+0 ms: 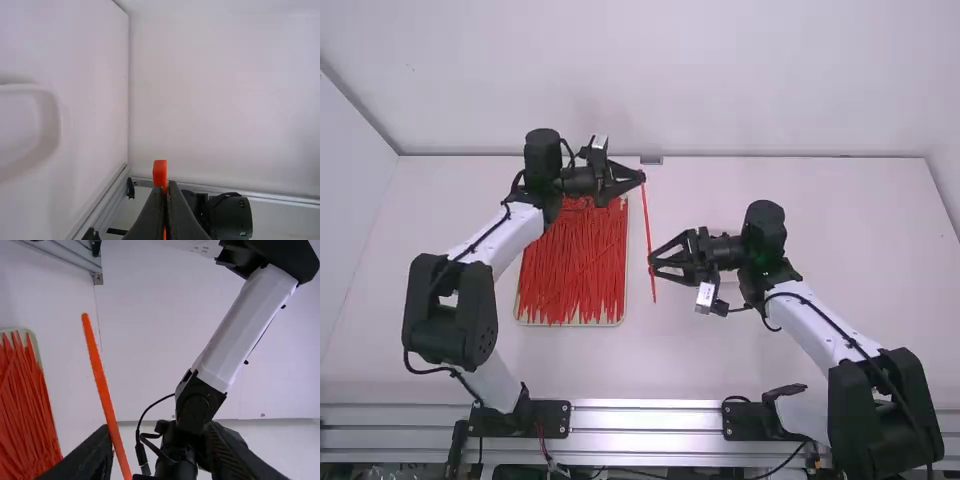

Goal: Fasten the cable tie

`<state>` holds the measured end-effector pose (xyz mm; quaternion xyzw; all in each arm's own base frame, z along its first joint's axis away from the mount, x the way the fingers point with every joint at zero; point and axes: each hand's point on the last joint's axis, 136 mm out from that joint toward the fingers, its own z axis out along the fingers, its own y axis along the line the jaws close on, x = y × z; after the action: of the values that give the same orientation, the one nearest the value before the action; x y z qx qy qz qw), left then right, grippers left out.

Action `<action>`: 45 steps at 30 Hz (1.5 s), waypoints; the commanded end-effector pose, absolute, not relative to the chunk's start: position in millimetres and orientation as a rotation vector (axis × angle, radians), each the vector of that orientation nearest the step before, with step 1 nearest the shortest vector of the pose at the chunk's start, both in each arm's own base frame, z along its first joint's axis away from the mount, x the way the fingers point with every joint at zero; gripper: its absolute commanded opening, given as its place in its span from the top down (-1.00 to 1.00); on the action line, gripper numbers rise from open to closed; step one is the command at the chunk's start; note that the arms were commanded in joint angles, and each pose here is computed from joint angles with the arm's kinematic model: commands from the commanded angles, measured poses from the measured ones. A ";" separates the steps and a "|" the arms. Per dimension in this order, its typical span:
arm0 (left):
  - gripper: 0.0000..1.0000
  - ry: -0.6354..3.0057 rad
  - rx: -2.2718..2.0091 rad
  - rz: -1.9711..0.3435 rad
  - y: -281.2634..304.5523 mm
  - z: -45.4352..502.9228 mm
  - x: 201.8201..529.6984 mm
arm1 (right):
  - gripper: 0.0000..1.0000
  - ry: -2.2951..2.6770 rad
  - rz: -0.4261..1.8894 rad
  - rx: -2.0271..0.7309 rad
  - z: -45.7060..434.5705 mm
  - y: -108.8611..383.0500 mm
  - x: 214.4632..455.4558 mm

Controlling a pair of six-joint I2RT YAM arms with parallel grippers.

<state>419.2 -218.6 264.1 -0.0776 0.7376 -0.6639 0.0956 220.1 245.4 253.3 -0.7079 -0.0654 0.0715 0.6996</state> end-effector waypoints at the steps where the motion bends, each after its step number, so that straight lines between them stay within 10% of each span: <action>1: 0.97 2.197 -0.203 -1.988 -222.3 262.4 411.8 | 0.13 -0.141 0.192 -1.577 252.0 245.2 216.3; 15: 0.97 2.189 -0.174 -1.985 -226.4 263.4 410.3 | 1.00 -0.111 0.229 -1.587 249.8 254.9 212.1; 45: 0.97 2.162 -0.067 -1.926 -226.2 258.1 409.0 | 1.00 -0.038 0.303 -1.598 245.5 253.6 211.7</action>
<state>415.1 -222.3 256.8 -0.0432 0.7414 -0.6587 0.1208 212.6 254.3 247.7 -0.7135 -0.0274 0.1237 0.6891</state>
